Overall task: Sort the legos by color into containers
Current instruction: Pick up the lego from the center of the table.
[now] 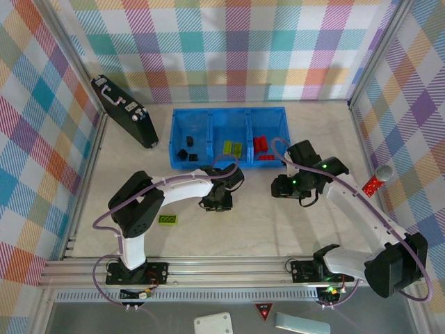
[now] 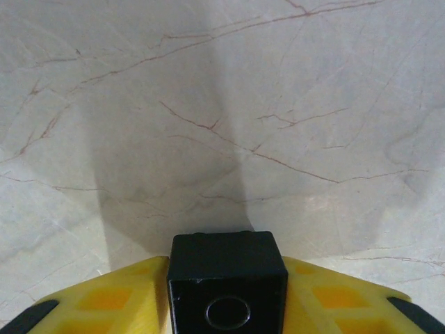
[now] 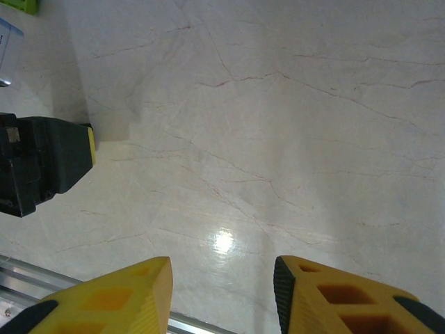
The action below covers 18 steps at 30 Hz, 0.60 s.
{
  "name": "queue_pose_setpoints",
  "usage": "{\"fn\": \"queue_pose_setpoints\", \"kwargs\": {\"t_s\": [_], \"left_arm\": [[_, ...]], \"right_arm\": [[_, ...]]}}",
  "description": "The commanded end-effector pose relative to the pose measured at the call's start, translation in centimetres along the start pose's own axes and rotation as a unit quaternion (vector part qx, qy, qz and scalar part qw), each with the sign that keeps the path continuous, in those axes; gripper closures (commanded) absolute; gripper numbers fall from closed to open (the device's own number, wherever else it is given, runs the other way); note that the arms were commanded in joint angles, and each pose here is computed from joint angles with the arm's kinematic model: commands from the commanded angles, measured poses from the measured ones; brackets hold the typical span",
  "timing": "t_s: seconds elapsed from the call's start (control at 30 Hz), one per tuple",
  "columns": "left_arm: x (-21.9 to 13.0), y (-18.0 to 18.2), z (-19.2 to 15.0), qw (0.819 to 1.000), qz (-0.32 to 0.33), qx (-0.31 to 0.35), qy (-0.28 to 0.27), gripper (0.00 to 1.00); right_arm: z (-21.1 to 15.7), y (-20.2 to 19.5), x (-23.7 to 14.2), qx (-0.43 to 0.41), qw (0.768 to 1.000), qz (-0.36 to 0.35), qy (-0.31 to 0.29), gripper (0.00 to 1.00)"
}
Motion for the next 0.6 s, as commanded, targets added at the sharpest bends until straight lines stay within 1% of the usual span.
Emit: {"fn": "queue_pose_setpoints", "kwargs": {"t_s": [0.0, 0.27, 0.57], "left_arm": [[-0.8, 0.3, -0.7, 1.0, 0.002, 0.002, -0.003, 0.6], [-1.2, 0.2, -0.7, 1.0, -0.001, 0.005, -0.007, 0.65], [-2.2, 0.4, -0.5, 1.0, 0.002, 0.012, -0.015, 0.65]], "right_arm": [[-0.2, 0.3, -0.2, 0.004, 1.0, 0.009, -0.006, 0.55], [-0.1, 0.4, -0.3, 0.003, 1.0, 0.009, -0.005, 0.55], [0.1, 0.5, -0.2, 0.004, 1.0, 0.01, -0.005, 0.55]]}}
Point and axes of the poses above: each hand's point on the last joint's axis, 136 mm out from that joint toward the fingers, its own x axis out along the fingers, its own y axis along the line the jaws close on, z = x × y, the point moved 10 cm from there along -x, back along the fingers, and after that the axes turned 8 degrees about -x, right-handed, at the moved point
